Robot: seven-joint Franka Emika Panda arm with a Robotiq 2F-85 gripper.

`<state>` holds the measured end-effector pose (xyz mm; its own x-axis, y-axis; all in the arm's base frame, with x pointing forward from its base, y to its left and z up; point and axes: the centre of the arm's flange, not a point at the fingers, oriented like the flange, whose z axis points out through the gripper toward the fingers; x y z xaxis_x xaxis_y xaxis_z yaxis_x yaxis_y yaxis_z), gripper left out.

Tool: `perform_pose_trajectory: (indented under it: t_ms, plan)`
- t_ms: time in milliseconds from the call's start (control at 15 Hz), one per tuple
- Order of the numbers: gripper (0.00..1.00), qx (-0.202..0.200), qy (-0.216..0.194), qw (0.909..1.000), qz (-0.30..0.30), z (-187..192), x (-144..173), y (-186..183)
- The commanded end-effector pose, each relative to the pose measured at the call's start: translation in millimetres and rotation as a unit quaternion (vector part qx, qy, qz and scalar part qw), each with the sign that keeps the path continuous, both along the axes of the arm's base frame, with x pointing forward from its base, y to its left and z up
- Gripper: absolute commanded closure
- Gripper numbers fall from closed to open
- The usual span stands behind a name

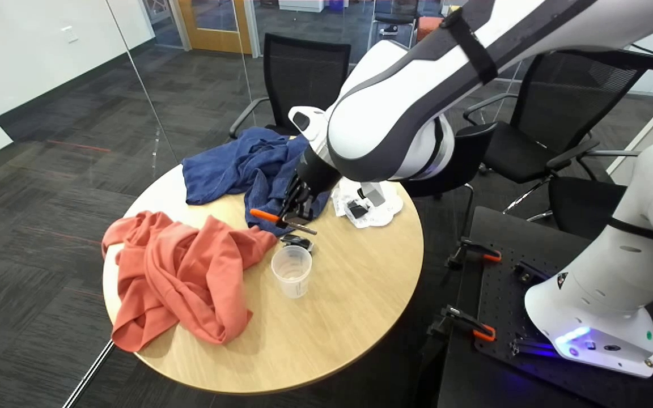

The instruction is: Put the orange pen inside the cup

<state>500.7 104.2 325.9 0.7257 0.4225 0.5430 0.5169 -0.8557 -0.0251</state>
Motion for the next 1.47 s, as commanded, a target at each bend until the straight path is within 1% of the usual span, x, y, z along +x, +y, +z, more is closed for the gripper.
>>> perform_pose_trajectory:
  t_ms: [0, 467, 867, 1133, 1400]
  plan:
    - [0.96, 0.004, -0.028, 0.9994, 0.017, -8.1, 9.3, -8.6]
    - [0.96, 0.027, -0.071, 0.9951, 0.063, -26.6, 23.4, -25.6]
    - [0.96, 0.061, -0.105, 0.9874, 0.101, -54.6, 24.8, -39.9]
    - [0.96, 0.083, -0.128, 0.9819, 0.112, -77.1, 22.3, -47.8]
    - [0.96, 0.103, -0.148, 0.9775, 0.109, -97.3, 21.3, -52.4]
